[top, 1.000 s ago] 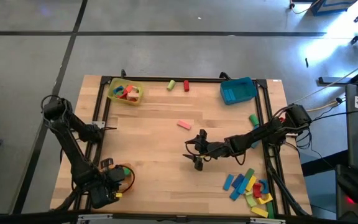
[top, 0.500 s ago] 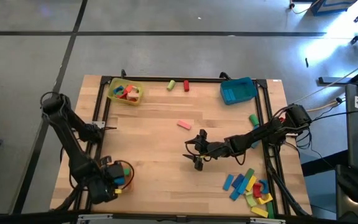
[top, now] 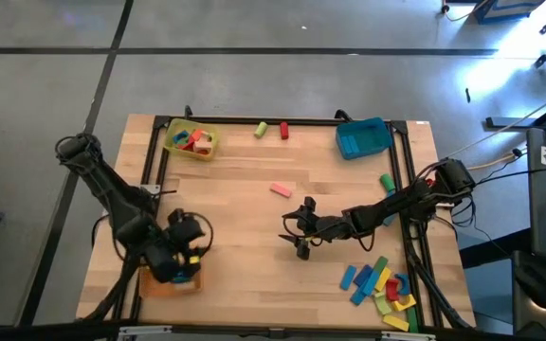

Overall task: Sort blocks by size
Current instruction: Put the light green cylindrical block into the light orange bin

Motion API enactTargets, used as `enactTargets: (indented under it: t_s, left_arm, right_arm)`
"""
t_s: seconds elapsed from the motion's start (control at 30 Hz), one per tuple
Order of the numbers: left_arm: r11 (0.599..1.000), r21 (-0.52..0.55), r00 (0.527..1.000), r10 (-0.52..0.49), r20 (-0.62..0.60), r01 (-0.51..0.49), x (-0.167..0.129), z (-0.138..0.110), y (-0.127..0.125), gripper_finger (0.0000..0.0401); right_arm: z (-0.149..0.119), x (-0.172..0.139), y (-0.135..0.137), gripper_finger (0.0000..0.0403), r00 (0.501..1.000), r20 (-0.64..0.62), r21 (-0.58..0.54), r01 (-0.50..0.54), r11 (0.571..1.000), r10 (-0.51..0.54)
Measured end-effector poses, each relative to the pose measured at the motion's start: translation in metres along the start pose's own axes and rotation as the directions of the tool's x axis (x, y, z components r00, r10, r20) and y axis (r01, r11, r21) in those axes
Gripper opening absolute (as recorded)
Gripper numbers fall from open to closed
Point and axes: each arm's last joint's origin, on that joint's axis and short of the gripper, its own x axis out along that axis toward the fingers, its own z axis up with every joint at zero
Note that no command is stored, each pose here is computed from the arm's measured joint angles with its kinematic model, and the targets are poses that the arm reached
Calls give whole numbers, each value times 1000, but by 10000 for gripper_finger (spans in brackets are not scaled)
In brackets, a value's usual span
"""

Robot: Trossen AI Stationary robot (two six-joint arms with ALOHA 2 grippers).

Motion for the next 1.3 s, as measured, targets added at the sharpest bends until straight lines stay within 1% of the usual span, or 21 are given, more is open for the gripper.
enactTargets:
  t_s: [0.2, 0.33, 0.43, 0.6, 0.77, 0.87, 1.0, 1.13, 1.3]
  left_arm:
    - [995, 16, 993, 100, 65, -101, 18, 27, 13, 198]
    - [991, 51, 986, 119, 114, -126, 30, 49, 20, 198]
    - [988, 69, 979, 125, 160, -138, 39, 66, 26, 198]
    - [978, 51, 959, 187, 213, -202, 52, 94, 45, 198]
    - [955, 2, 928, 286, 239, -295, 69, 120, 72, 198]
    - [936, -23, 907, 348, 239, -352, 85, 133, 88, 198]
    - [916, -46, 889, 398, 225, -398, 112, 149, 108, 198]
    - [909, -70, 886, 417, 201, -412, 142, 161, 131, 198]
    - [903, -116, 888, 429, 166, -414, 180, 169, 164, 198]
  right_arm:
    - [0, 0, 0, 289, 1000, -1, -1, 1, 1000, -1]
    - [0, 0, 0, 289, 1000, -1, -1, 1, 1000, -1]
    - [6, -5, -1, 289, 1000, 5, 0, 1, 1000, -1]
    - [15, -19, -6, 289, 997, -12, -14, 75, 997, -75]
    - [13, -27, -13, 289, 983, -82, -9, 166, 986, -167]
    - [5, -29, -17, 289, 959, -135, -18, 247, 969, -248]
    - [-3, -32, -22, 289, 924, -184, -22, 338, 941, -336]
    - [-6, -33, -24, 289, 909, -207, -13, 367, 930, -361]
    - [-7, -34, -24, 289, 906, -215, -15, 370, 929, -365]
